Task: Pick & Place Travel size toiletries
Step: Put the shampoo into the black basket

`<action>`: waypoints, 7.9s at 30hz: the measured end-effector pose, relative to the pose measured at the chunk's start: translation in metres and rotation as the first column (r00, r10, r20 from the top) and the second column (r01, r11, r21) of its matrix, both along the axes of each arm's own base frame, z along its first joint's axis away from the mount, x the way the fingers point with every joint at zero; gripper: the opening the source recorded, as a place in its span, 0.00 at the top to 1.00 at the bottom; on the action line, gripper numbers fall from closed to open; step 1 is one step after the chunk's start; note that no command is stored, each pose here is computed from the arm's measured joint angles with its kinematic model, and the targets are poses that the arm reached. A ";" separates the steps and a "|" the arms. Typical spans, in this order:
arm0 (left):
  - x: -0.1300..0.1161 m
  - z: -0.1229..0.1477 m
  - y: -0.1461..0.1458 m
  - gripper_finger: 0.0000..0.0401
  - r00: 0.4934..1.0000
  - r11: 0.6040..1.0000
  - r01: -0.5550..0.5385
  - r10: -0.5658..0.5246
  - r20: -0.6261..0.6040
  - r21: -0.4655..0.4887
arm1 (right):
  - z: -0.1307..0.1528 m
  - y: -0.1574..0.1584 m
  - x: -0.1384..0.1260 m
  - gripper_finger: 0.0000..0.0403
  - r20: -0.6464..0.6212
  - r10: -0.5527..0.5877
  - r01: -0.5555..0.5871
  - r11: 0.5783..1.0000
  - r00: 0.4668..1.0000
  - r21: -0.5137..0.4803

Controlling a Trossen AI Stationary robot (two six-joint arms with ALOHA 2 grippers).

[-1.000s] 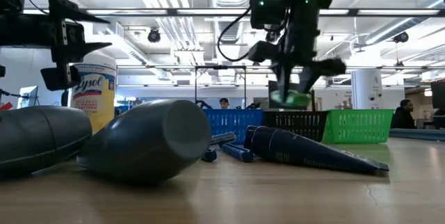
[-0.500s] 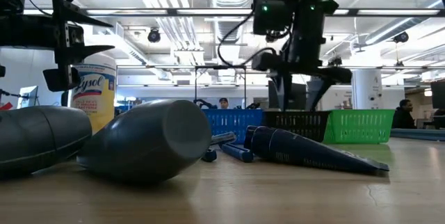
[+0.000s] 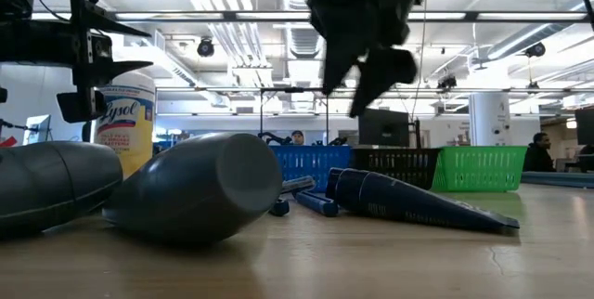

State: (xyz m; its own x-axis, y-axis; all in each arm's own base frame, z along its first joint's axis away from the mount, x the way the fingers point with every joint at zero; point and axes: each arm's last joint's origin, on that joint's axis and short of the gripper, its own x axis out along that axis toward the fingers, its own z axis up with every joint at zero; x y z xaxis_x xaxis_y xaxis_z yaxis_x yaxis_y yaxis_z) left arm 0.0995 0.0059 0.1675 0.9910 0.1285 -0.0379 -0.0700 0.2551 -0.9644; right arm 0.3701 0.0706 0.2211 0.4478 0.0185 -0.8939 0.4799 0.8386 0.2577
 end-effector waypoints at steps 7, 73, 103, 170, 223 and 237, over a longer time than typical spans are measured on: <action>0.000 -0.001 -0.004 0.58 0.992 0.992 0.123 -0.123 -0.019 0.013 | -0.018 0.054 0.028 0.34 0.017 0.316 -0.314 0.947 0.948 -0.071; 0.213 0.022 -0.107 0.58 0.522 -0.056 0.819 -0.337 -0.783 0.571 | 0.003 0.080 -0.061 0.26 -0.022 -0.039 0.029 0.940 0.999 -0.341; 0.217 0.001 -0.140 0.33 0.369 -0.027 0.926 -0.150 -0.917 0.377 | -0.013 0.087 -0.082 0.14 0.029 -0.145 0.145 0.914 0.989 -0.378; 0.198 0.111 -0.111 0.62 0.785 -0.022 0.596 0.230 -0.576 0.803 | 0.078 0.036 -0.045 0.19 0.477 -0.504 0.395 0.863 0.720 0.315; 0.187 0.099 -0.105 0.27 0.657 0.119 0.695 0.295 -0.694 0.709 | 0.048 0.013 -0.058 0.75 0.245 -0.581 0.587 0.808 0.776 0.058; 0.167 0.084 -0.099 0.26 0.475 0.244 0.808 0.270 -0.838 0.536 | -0.007 -0.035 -0.061 0.72 0.107 -0.732 0.715 0.605 0.673 -0.350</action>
State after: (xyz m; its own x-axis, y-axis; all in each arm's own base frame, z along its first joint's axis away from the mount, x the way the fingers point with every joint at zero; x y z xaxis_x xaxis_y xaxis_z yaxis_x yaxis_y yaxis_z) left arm 0.2660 -0.0929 0.2512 0.5610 0.3341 -0.7574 -0.1638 0.9417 0.2941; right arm 0.3093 0.0351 0.2146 0.1434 -0.5957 -0.7903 0.9716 0.2367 -0.0022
